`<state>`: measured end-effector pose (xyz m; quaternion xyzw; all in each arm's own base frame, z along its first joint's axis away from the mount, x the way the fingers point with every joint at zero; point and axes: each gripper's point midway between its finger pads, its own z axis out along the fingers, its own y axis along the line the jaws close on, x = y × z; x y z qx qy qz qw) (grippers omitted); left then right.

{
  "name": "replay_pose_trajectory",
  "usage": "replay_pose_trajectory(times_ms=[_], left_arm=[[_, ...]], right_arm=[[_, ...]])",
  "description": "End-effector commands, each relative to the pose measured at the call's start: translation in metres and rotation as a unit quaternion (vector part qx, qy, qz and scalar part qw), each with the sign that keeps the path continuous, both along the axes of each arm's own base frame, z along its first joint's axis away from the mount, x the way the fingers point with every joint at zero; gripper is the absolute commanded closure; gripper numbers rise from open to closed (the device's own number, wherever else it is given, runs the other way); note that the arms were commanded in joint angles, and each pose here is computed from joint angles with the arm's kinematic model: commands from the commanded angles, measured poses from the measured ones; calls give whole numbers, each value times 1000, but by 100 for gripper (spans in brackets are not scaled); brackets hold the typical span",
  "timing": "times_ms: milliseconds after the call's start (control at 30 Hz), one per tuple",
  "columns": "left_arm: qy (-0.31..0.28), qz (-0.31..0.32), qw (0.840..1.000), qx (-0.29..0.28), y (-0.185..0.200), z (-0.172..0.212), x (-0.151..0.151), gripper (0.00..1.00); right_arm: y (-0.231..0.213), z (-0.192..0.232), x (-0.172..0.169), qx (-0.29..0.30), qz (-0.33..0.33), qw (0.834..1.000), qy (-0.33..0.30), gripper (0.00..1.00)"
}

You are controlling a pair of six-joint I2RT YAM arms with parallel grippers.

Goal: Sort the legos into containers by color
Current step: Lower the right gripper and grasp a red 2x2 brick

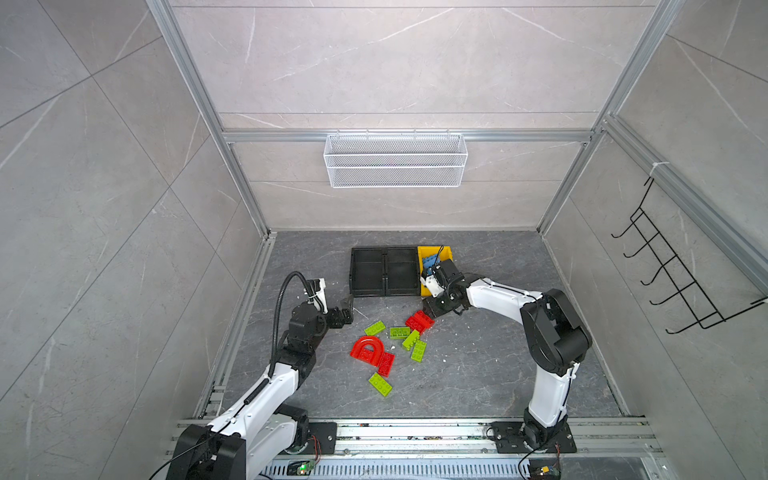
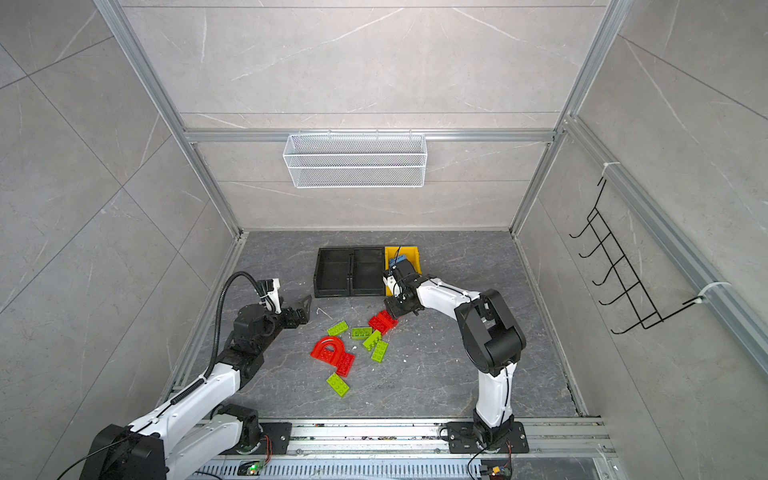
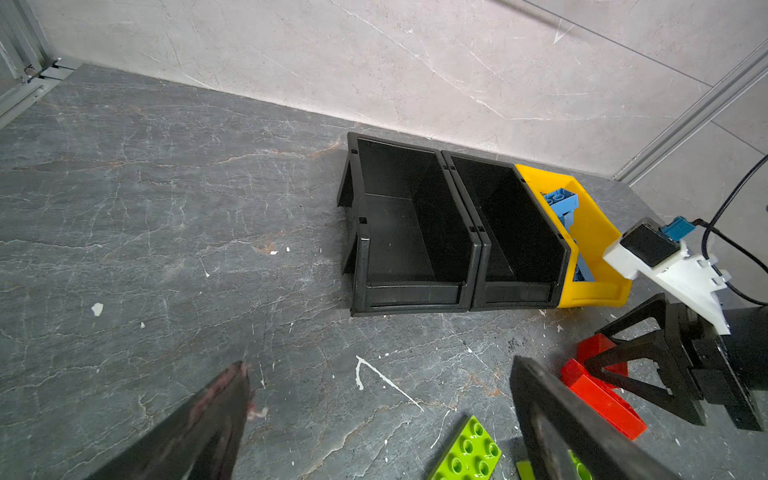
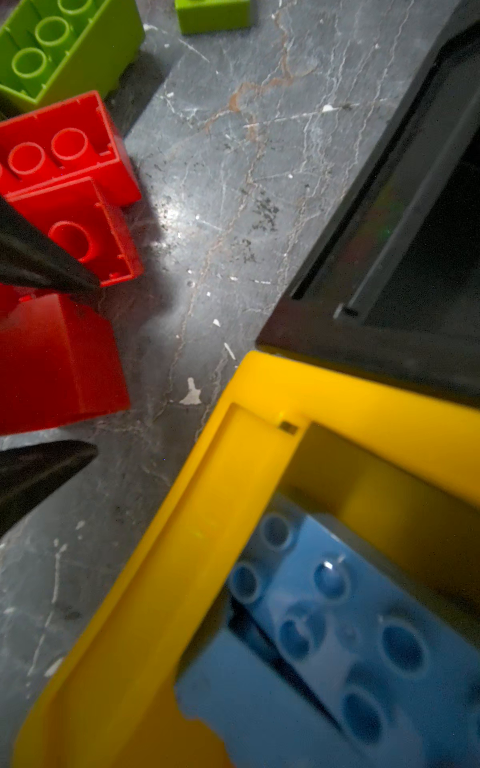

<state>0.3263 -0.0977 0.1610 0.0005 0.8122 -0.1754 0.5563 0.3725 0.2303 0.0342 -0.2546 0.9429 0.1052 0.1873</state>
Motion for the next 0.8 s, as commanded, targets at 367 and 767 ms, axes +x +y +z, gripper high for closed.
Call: replay_pose_trajectory(times_ms=[367, 767], left_arm=[[-31, 3, 1000, 1, 0, 21, 6, 0], [-31, 2, 1000, -1, -1, 22, 6, 0]], right_arm=[[-7, -3, -10, -4, -35, 999, 13, 49], [-19, 26, -6, 11, -104, 994, -12, 54]])
